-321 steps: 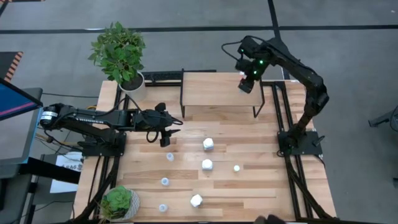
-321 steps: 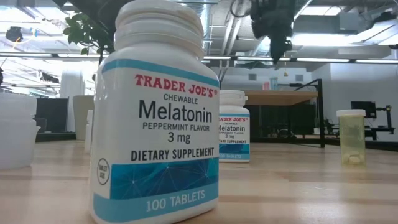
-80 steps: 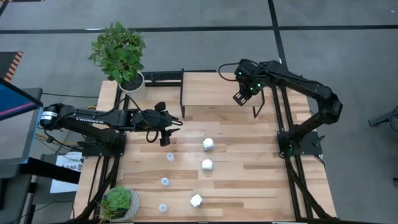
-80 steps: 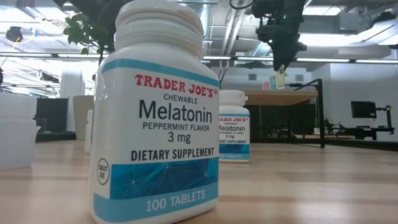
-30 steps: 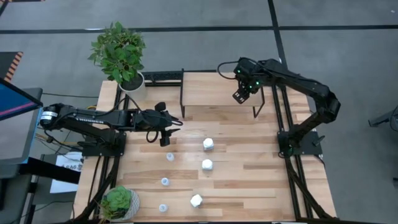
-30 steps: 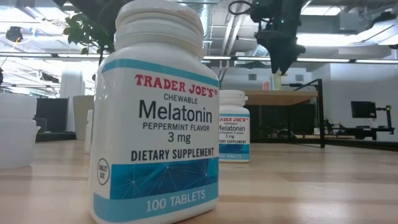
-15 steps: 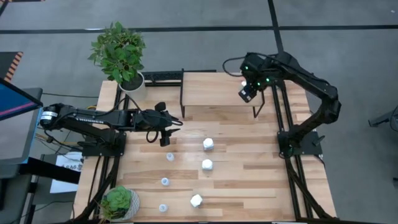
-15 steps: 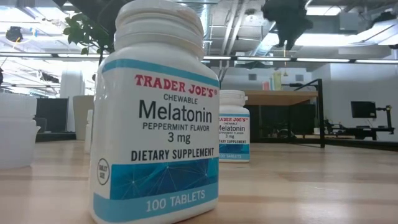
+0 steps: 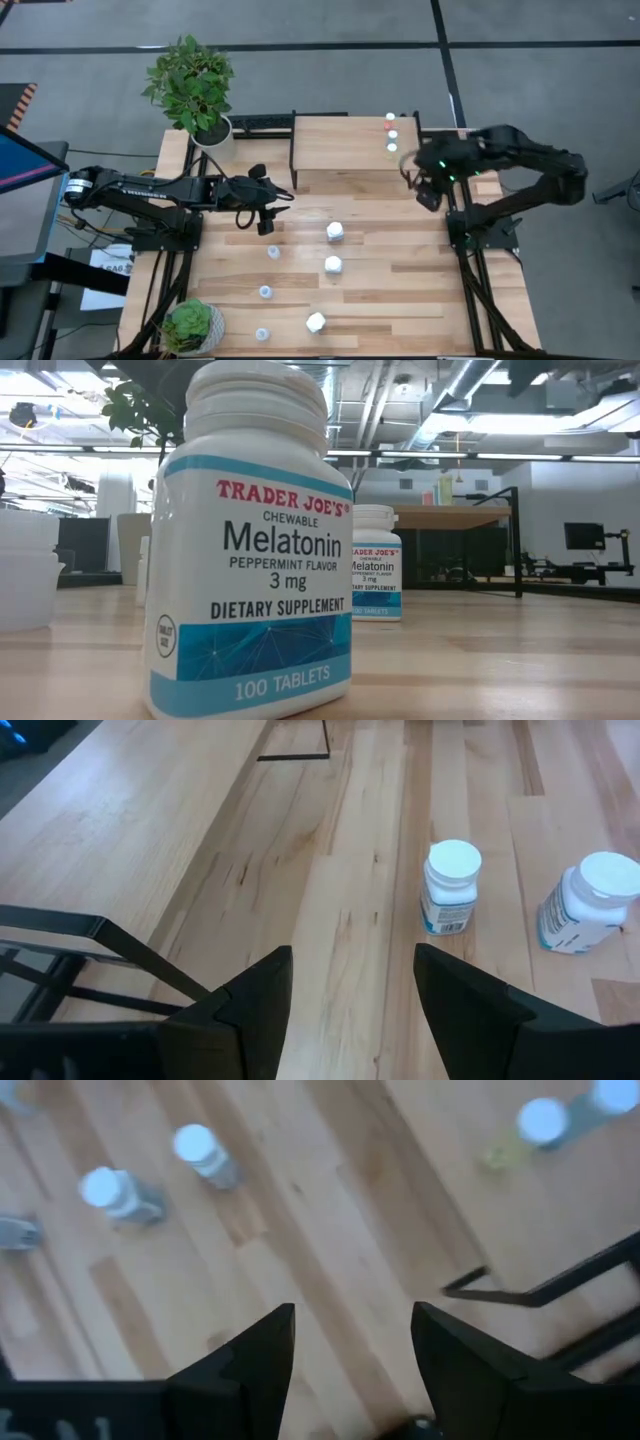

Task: Pick and place medicine bottles onto shelf by color
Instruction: Put the top transparent pill bottle on the shelf

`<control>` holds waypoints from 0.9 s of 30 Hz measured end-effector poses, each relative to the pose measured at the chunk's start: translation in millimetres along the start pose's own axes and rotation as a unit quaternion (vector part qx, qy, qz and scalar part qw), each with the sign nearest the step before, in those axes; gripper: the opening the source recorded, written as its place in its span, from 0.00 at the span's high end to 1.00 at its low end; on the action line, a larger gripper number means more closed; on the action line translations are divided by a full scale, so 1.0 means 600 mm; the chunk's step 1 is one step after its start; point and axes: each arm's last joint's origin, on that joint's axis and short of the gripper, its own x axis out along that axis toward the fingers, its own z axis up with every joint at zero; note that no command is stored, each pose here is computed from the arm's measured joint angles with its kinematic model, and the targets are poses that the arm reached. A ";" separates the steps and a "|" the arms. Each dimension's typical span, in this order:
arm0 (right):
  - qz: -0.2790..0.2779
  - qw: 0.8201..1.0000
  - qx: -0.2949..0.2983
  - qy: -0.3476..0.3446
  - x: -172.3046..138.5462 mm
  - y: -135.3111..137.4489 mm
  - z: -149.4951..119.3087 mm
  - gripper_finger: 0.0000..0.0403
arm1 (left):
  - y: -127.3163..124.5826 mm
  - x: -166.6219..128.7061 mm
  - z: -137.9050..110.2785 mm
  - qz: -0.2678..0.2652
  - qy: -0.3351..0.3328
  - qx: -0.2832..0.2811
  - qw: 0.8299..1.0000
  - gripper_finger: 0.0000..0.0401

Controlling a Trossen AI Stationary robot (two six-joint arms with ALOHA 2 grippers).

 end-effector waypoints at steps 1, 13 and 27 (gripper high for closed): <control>0.007 1.000 0.002 -0.009 0.001 0.005 -0.011 0.45 | 0.000 0.000 0.000 0.000 0.000 0.000 1.000 0.50; 0.046 0.999 0.000 -0.022 0.062 0.062 -0.114 0.45 | -0.017 -0.004 -0.016 -0.114 0.052 -0.006 0.992 0.50; 0.013 1.000 -0.020 0.003 0.143 0.132 -0.149 0.45 | -0.112 -0.049 -0.059 -0.170 0.150 0.042 0.973 0.50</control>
